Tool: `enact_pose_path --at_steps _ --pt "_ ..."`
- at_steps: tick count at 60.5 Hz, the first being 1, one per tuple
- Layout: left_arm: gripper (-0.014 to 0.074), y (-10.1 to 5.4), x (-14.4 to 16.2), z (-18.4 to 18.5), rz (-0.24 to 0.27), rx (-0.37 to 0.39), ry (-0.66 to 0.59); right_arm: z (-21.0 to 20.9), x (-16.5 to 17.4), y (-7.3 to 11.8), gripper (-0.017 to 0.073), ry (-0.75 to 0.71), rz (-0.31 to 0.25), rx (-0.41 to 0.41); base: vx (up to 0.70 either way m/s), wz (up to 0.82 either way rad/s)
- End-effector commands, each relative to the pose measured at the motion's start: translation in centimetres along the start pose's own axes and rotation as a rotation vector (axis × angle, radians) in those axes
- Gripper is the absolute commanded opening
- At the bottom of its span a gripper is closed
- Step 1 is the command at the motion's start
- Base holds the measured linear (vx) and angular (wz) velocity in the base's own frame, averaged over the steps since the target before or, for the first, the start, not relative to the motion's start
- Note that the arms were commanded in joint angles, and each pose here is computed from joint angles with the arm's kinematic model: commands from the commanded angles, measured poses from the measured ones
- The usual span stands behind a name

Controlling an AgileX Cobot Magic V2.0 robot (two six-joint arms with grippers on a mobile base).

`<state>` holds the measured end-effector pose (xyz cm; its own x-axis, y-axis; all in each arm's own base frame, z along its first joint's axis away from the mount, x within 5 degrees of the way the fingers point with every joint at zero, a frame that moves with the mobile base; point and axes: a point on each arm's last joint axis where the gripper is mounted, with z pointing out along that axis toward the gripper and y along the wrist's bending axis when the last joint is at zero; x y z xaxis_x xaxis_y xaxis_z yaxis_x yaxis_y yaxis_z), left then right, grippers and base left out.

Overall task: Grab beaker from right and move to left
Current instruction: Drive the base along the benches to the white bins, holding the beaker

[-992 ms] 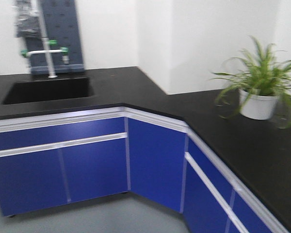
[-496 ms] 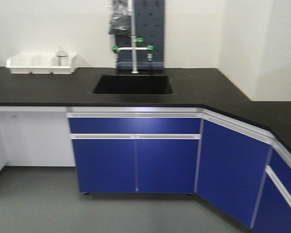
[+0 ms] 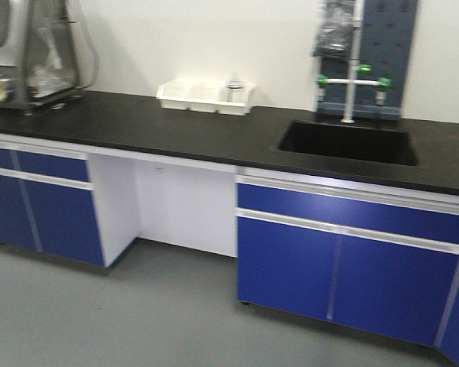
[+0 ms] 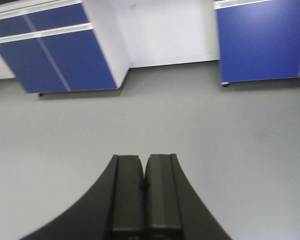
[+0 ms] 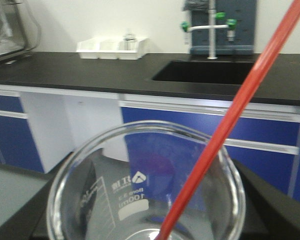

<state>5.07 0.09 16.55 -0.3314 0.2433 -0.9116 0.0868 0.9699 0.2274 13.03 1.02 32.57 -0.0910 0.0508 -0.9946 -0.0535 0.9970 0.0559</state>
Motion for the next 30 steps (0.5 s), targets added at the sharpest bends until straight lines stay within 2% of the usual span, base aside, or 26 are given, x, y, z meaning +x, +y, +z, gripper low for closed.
enact_pose_path --at_steps 1,30 --pt "-0.0006 -0.05 -0.15 0.17 0.001 -0.004 -0.064 -0.19 -1.46 0.44 -0.0003 -0.078 -0.02 -0.044 0.14 0.6" --pt "-0.0006 -0.05 -0.15 0.17 0.001 -0.004 -0.064 -0.19 -1.46 0.44 -0.0003 -0.078 -0.02 -0.044 0.22 0.6"
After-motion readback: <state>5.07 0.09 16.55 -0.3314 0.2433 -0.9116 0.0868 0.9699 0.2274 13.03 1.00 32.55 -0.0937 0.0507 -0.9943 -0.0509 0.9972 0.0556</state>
